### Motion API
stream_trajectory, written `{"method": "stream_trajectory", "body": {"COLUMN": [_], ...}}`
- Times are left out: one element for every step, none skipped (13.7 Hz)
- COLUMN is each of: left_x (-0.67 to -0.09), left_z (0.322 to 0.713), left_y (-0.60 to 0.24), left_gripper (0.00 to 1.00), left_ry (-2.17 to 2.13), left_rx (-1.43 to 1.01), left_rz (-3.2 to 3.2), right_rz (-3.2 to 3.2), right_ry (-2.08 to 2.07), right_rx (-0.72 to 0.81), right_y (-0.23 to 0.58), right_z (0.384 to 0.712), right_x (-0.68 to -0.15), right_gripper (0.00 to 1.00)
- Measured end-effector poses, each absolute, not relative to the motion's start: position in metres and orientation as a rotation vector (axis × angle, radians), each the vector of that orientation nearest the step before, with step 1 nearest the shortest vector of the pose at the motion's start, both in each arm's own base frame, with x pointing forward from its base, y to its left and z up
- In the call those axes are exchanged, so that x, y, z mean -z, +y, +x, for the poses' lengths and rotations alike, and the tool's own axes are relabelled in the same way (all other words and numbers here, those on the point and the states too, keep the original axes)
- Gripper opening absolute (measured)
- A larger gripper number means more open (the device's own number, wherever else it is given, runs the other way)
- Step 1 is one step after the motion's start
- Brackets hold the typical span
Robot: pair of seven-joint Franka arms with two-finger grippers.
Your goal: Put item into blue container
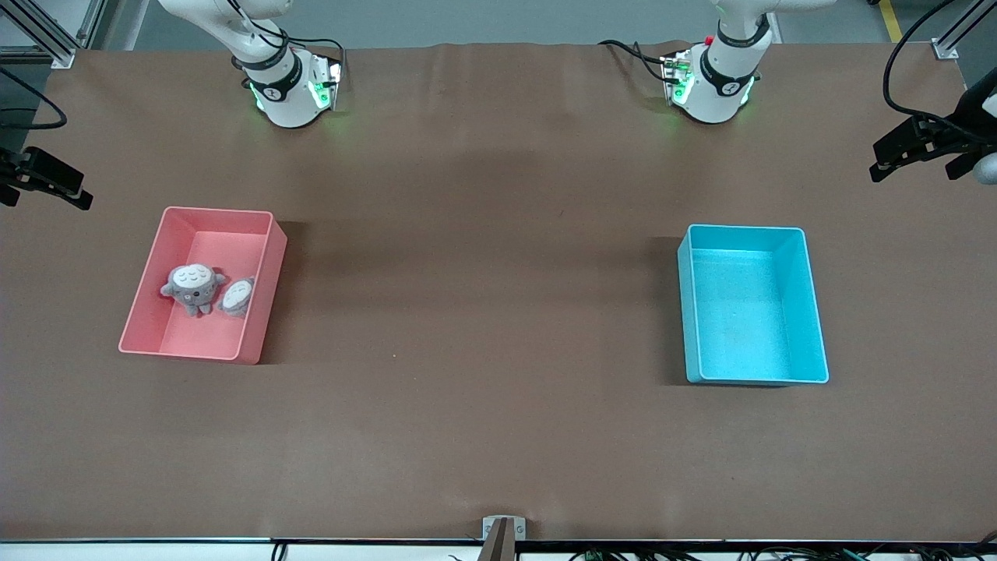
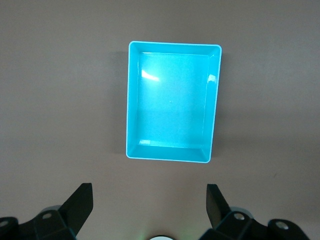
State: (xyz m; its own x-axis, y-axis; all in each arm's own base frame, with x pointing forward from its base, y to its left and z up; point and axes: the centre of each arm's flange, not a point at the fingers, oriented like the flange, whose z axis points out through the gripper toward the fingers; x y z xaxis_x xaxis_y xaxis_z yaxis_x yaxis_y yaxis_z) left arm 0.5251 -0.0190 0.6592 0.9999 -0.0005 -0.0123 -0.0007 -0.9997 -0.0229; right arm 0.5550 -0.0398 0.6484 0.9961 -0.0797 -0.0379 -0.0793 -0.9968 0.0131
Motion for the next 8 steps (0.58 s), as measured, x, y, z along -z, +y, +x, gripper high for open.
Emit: {"method": "stream_trajectory", "body": {"left_x": [-0.657, -0.654, -0.653, -0.652, -0.653, -0.653, -0.653, -0.653], "left_z": [0.526, 0.528, 0.529, 0.529, 0.529, 0.529, 0.529, 0.529], "left_y": [-0.019, -0.019, -0.019, -0.019, -0.019, -0.019, -0.019, -0.019], "left_gripper": [1.00, 1.00, 1.00, 1.00, 1.00, 1.00, 1.00, 1.00], "left_ry": [0.001, 0.001, 0.001, 0.001, 0.001, 0.000, 0.000, 0.000], "left_rx": [-0.028, -0.036, -0.040, -0.041, -0.040, -0.040, -0.040, -0.040], "left_rz": [-3.118, -3.118, -3.118, -3.118, -3.118, -3.118, -3.118, -3.118], "right_rz": [3.125, 3.122, 3.115, 3.106, 3.102, 3.099, 3.098, 3.100], "right_ry": [-0.150, -0.179, -0.202, -0.220, -0.232, -0.244, -0.248, -0.237], "right_rx": [0.101, 0.148, 0.181, 0.207, 0.216, 0.218, 0.215, 0.211], "right_y": [-0.049, -0.061, -0.071, -0.081, -0.087, -0.094, -0.101, -0.109], "right_z": [0.559, 0.565, 0.571, 0.575, 0.580, 0.583, 0.584, 0.582], "right_x": [-0.635, -0.617, -0.600, -0.580, -0.559, -0.534, -0.510, -0.484], "right_gripper": [1.00, 1.00, 1.00, 1.00, 1.00, 1.00, 1.00, 1.00]}}
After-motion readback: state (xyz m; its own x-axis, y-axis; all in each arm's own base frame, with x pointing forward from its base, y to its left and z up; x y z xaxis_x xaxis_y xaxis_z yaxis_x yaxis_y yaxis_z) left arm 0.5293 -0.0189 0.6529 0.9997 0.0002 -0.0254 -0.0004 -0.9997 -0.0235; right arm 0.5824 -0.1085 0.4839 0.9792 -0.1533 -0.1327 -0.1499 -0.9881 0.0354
